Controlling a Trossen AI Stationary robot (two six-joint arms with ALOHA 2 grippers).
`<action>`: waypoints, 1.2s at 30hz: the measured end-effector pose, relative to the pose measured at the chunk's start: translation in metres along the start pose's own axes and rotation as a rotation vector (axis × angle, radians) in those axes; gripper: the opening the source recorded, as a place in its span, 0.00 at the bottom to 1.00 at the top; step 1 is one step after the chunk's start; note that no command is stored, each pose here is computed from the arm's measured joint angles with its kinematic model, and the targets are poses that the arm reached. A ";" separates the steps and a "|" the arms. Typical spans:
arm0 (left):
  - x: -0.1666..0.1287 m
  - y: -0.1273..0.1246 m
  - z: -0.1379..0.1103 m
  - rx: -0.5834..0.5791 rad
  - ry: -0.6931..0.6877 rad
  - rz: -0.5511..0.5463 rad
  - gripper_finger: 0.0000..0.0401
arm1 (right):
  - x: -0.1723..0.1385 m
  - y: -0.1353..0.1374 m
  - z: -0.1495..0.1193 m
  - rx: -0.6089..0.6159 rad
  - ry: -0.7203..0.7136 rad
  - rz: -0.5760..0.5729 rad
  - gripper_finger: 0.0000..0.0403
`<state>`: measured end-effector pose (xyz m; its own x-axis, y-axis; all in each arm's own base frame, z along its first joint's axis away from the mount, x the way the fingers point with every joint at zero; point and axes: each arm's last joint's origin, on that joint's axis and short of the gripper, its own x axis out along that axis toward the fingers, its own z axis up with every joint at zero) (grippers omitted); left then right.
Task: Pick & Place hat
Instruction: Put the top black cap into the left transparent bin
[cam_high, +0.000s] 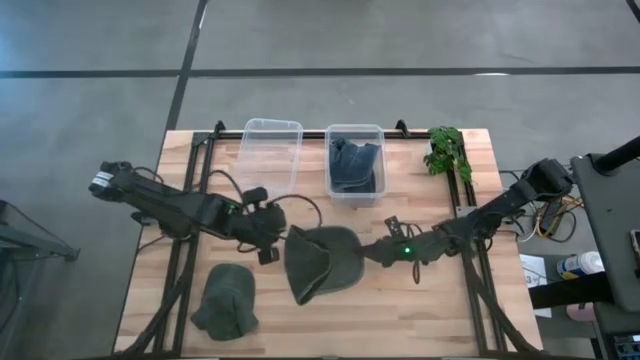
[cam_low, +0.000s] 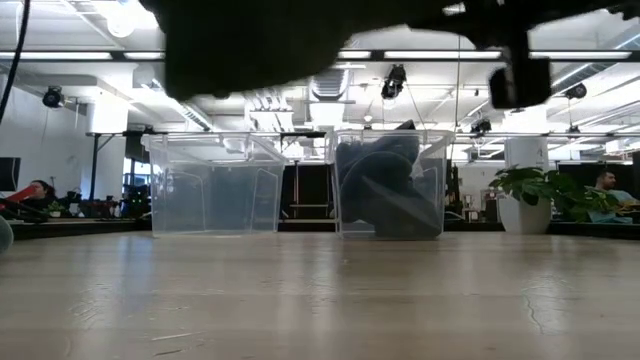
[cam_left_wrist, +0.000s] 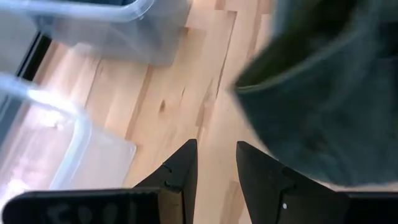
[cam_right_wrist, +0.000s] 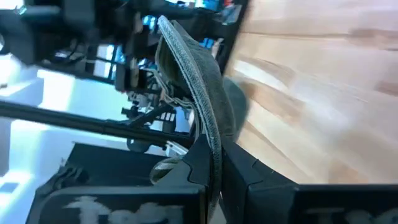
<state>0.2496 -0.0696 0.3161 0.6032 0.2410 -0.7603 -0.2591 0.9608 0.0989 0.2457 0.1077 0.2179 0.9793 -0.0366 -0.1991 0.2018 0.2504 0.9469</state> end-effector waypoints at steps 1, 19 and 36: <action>-0.003 0.003 -0.003 -0.023 -0.006 -0.002 0.26 | 0.004 0.004 0.001 -0.016 0.002 0.010 0.03; -0.038 0.057 -0.069 -0.439 -0.306 0.028 0.26 | 0.045 0.051 0.036 -0.188 -0.012 0.016 0.03; -0.047 0.075 -0.092 -0.472 -0.352 -0.005 0.26 | 0.059 0.073 0.076 -0.323 -0.093 -0.181 0.03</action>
<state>0.1320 -0.0216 0.3003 0.7987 0.3453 -0.4928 -0.5145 0.8165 -0.2618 0.3198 0.0501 0.2945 0.9285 -0.1921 -0.3176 0.3708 0.5233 0.7673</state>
